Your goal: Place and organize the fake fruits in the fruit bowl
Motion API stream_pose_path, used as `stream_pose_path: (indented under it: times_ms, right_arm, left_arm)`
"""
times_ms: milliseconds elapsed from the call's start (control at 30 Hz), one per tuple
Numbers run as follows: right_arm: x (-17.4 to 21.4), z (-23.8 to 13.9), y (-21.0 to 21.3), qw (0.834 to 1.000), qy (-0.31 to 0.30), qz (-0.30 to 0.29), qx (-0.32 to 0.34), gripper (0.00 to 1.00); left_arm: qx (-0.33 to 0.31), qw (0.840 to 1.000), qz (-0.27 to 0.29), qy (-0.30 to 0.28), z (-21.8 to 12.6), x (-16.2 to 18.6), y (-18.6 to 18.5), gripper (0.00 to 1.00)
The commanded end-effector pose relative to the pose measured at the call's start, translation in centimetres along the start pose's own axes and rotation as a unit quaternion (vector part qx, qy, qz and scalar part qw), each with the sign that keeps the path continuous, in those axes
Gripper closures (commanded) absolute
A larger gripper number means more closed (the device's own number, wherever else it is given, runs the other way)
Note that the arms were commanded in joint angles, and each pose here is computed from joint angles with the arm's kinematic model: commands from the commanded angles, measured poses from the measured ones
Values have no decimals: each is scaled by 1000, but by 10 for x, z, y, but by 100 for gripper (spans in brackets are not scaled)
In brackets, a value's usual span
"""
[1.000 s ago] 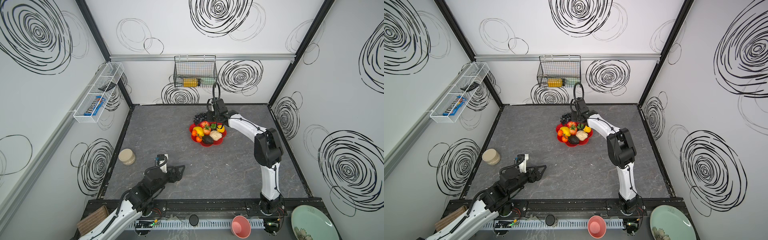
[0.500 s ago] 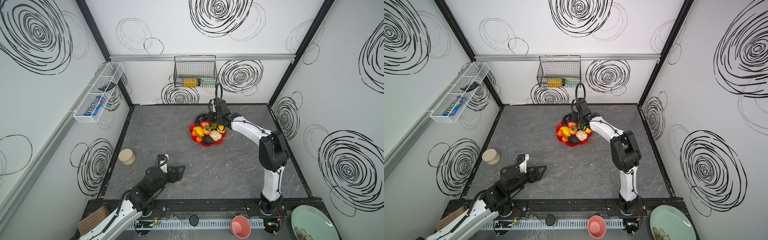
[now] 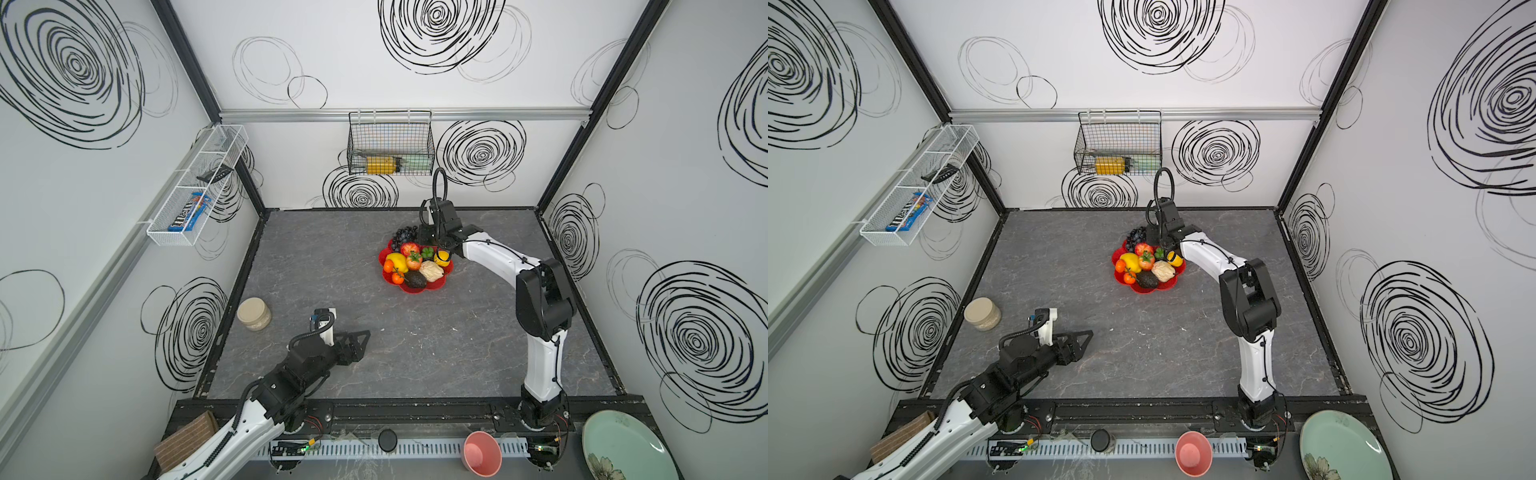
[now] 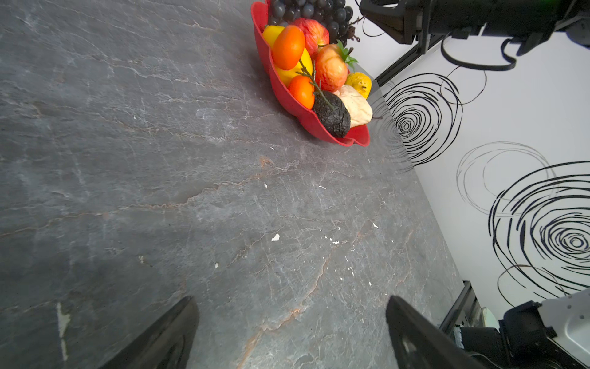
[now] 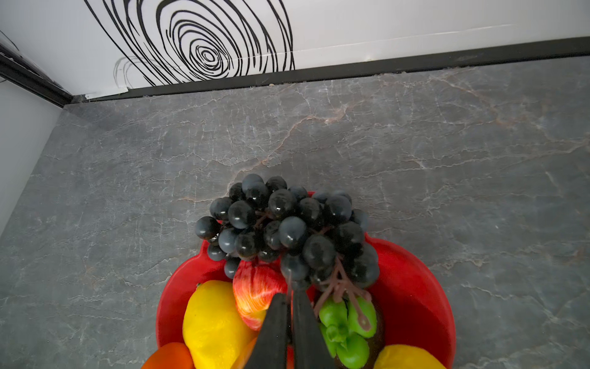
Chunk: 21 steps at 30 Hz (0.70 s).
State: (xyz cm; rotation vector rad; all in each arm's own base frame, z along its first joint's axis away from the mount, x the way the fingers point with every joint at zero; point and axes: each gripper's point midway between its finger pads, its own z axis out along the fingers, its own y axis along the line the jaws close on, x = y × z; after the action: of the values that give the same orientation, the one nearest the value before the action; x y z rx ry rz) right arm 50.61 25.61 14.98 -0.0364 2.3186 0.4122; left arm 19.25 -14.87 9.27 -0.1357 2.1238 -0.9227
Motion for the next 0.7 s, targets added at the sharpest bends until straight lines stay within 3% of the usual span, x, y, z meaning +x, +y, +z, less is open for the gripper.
stream_pose_path:
  times_ms: [0,133,367,667]
  right_arm:
    - [-10,-2,1,1000,-2,4,-1,83]
    - [-16,-8,3,1000,-7,-1,-3,81]
    - [-31,-28,5,1000,-24,-8,-6,67]
    - [-55,-115,8,996,-88,-16,-23,43]
  left_arm:
    - [7,1000,9,-9,-1,-4,-2,4]
    - [11,1000,10,-16,-3,-8,-5,4]
    - [20,999,12,-47,-9,-27,-18,4]
    - [8,987,44,-152,-28,-103,-57,4]
